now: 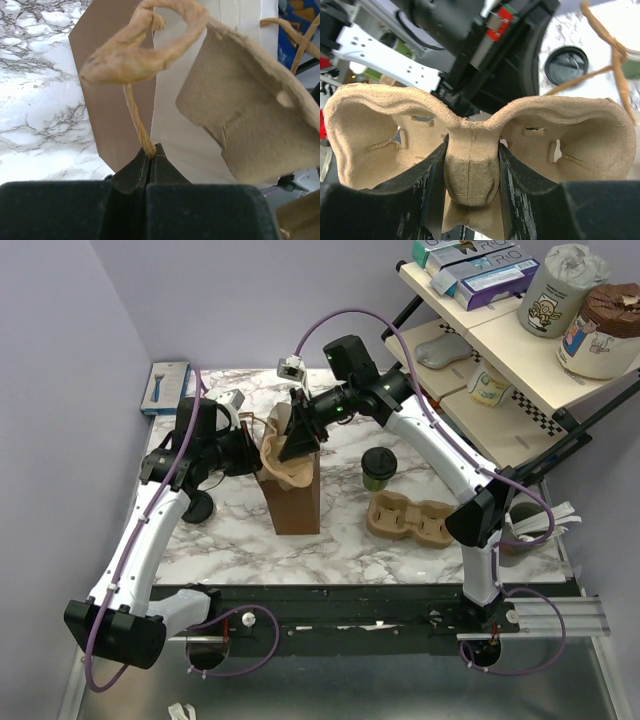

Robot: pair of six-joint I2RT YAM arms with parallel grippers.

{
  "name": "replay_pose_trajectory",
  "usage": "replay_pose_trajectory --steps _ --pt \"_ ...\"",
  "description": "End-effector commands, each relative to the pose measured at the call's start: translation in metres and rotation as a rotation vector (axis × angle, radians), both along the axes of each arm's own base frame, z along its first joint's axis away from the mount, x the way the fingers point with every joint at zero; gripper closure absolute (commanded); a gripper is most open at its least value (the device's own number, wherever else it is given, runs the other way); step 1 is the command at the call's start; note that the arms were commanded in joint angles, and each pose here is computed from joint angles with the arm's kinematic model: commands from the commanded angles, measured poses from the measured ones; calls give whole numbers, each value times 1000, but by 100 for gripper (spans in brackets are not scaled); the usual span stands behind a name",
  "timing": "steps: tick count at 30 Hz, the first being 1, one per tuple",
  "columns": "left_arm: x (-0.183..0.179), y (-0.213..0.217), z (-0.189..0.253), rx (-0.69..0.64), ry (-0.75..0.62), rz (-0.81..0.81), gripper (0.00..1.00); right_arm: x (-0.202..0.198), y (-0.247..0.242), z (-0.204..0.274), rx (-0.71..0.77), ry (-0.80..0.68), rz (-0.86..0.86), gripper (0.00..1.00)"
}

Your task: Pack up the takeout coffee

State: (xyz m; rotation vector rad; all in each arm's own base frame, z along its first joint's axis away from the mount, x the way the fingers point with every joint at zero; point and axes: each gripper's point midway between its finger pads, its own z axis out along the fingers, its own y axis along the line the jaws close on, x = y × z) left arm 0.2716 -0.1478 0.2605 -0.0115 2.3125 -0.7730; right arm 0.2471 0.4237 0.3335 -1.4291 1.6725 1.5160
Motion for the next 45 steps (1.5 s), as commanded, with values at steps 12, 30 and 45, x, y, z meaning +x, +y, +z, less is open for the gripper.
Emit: replay_pose_trajectory --steps 12,30,45 --pt "-29 -12 29 16 -127 -235 100 62 -24 -27 -206 -138 -328 65" --pt "-23 -16 17 11 -99 -260 100 60 -21 5 -89 -43 -408 68" --pt "-23 -27 24 -42 -116 -308 100 89 -56 -55 -282 -241 -528 69"
